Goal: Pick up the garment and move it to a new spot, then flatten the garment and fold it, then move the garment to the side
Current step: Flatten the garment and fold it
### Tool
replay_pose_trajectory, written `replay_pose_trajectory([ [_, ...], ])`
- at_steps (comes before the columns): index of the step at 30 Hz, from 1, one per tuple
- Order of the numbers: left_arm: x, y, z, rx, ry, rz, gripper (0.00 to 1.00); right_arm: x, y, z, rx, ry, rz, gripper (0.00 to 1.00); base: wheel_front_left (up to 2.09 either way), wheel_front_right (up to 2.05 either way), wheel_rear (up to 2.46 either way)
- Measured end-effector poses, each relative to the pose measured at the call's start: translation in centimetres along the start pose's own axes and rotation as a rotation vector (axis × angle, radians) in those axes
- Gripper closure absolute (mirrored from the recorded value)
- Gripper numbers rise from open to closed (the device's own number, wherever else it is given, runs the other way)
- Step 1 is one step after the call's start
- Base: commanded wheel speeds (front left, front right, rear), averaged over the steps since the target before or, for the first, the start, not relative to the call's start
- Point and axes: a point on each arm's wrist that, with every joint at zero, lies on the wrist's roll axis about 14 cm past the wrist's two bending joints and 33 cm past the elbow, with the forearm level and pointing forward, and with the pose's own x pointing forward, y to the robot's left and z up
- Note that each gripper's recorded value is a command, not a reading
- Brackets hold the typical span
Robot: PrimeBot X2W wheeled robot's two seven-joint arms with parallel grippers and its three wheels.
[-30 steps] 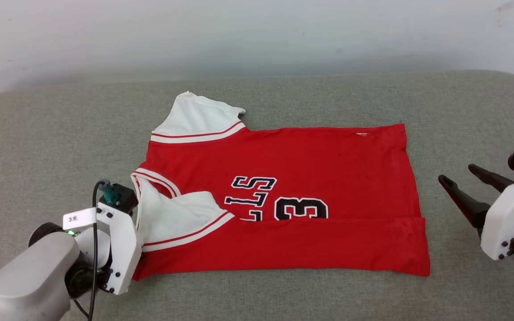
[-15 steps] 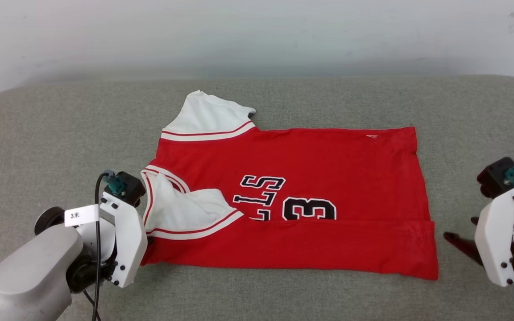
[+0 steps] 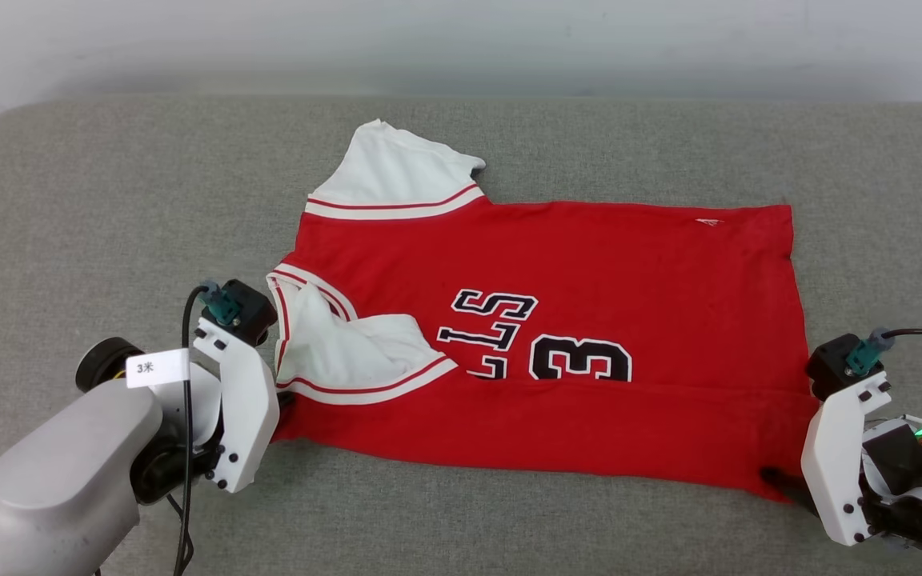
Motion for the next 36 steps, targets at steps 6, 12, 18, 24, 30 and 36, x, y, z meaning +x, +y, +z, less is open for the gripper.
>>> replay_pose_trajectory([
  [6,0.7,0.3,-0.2,-0.004,0.007,-0.003,1.00,1.8,0.2,-1.4,0.003,0.049,0.014,0.00,0.00,0.00,0.00],
  [12,0.8,0.2,-0.1,-0.006,-0.002,-0.006,1.00,1.9,0.4,-0.8,0.021,-0.014,0.031,1.00,0.00,0.00,0.00],
  [18,-0.2,0.1,0.3,-0.018,-0.041,0.004,1.00,0.6,0.8,1.5,0.043,-0.161,0.043,1.00,0.00,0.00,0.00],
  [24,-1.9,-0.4,-0.1,-0.024,-0.082,0.015,1.00,-2.0,0.8,2.0,0.048,-0.277,0.036,1.00,0.00,0.00,0.00],
  [30,-3.9,-1.2,-1.1,-0.022,-0.110,0.025,1.00,-5.0,0.3,1.3,0.047,-0.348,0.012,1.00,0.00,0.00,0.00],
  [36,-5.1,-2.7,-3.2,-0.039,-0.111,0.014,1.00,-6.9,0.3,-0.4,0.063,-0.368,0.005,1.00,0.00,0.00,0.00],
])
